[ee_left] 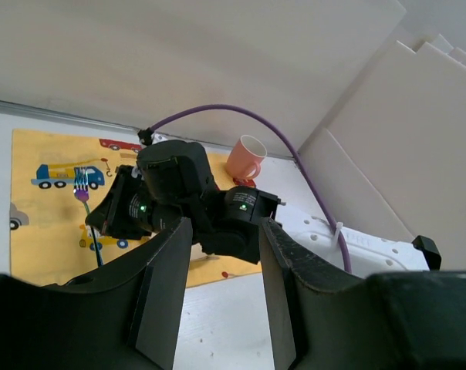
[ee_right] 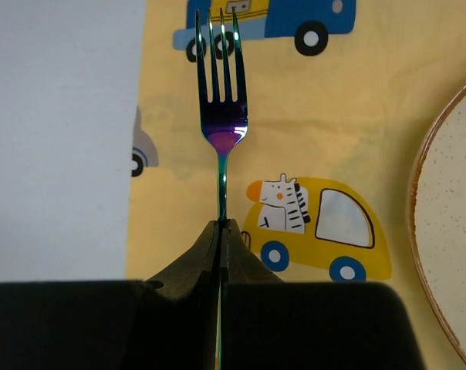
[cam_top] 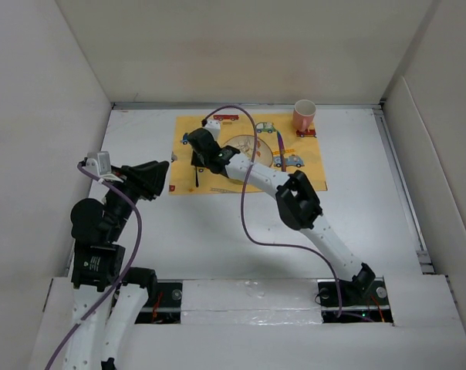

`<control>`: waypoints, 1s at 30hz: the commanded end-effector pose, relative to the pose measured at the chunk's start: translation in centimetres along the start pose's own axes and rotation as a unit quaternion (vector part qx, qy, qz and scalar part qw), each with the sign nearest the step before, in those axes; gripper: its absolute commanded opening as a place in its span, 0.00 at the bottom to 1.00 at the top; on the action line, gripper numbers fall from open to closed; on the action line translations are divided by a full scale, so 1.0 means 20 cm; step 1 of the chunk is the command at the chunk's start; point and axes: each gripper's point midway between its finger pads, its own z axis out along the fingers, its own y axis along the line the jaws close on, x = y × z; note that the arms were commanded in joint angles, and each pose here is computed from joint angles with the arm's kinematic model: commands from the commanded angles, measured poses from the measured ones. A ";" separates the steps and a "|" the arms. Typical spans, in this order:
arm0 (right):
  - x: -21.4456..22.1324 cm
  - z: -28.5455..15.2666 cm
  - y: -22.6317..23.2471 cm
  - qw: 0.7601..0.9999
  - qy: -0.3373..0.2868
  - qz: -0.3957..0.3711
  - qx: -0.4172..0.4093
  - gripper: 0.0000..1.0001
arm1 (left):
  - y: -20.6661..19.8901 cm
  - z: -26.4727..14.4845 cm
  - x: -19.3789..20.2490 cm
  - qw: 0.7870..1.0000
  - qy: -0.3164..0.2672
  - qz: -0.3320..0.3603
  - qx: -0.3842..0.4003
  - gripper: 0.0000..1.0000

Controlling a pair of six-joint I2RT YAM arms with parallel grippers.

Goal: Set the dinner table for one person

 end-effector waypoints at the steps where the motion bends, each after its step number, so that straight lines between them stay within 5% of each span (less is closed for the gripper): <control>1: -0.13 -0.01 0.00 0.999 -0.018 0.034 -0.008 0.00 | -0.04 0.04 -0.03 1.000 -0.015 0.004 0.025 0.37; 23: -0.06 0.15 -0.16 0.998 0.003 0.057 0.013 0.01 | 0.00 0.08 0.01 1.000 -0.001 0.009 0.017 0.36; 30: -0.05 0.14 -0.17 0.998 0.003 0.061 0.010 0.25 | 0.03 0.08 0.04 1.000 0.003 0.008 0.009 0.36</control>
